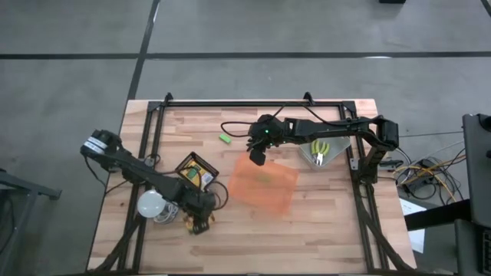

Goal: Pick & Place School Supplies
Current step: Move the yellow crayon box to the middle bottom of the table

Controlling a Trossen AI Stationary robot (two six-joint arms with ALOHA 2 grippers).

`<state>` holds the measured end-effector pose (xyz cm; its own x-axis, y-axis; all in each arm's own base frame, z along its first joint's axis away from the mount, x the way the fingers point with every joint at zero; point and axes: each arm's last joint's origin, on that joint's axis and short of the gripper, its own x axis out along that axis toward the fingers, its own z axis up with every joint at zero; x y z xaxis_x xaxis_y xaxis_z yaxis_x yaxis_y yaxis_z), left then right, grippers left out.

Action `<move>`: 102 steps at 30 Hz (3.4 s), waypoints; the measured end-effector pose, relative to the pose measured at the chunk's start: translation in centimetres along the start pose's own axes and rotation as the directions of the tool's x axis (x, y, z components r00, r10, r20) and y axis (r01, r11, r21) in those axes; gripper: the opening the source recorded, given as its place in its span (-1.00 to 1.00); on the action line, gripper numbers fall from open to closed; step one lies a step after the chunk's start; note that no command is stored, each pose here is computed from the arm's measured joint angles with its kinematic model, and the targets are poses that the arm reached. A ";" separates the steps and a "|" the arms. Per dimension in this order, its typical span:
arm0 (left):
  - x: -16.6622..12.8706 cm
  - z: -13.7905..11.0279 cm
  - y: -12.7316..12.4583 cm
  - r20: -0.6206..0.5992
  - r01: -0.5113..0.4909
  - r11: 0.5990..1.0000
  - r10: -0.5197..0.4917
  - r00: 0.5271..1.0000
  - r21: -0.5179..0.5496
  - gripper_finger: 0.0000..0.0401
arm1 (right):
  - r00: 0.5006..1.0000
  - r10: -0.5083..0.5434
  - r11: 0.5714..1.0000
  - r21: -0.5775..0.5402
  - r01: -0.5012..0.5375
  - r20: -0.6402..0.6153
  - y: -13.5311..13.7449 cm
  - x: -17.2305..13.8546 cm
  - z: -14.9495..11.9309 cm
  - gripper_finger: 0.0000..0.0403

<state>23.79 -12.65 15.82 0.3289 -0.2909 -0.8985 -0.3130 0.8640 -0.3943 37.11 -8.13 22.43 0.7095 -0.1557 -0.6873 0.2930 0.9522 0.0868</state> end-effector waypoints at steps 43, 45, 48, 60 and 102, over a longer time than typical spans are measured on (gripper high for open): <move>-13.8 0.2 -2.0 0.328 0.171 0.946 -0.259 0.908 0.274 -0.10 | 1.000 0.000 1.000 0.000 0.000 0.000 0.0 0.0 0.0 -0.58; -13.8 0.3 -2.0 0.333 0.195 0.957 -0.259 0.907 0.213 -0.10 | 1.000 0.000 1.000 0.000 0.000 0.000 0.0 0.0 0.0 -0.58; -13.5 0.1 -1.9 0.324 0.220 0.967 -0.252 0.912 0.132 -0.10 | 1.000 0.000 1.000 0.006 0.000 0.000 0.0 0.0 0.0 -0.60; -11.2 -1.3 -0.9 0.263 0.213 0.976 -0.197 0.945 -0.035 -0.10 | 0.738 0.393 0.885 -0.009 -0.465 0.548 6.6 -2.5 5.0 -0.65; -4.6 -3.3 1.3 0.120 0.085 0.861 -0.166 0.979 0.501 -0.10 | 0.784 -0.072 0.989 0.143 -0.022 0.616 25.9 -8.8 -5.4 -0.62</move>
<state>18.92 -11.58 18.77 0.4809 -0.3792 -0.7906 0.2050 0.9253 -0.3191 34.99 19.34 26.81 0.9303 -0.3526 -0.1009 0.3662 0.9079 0.2041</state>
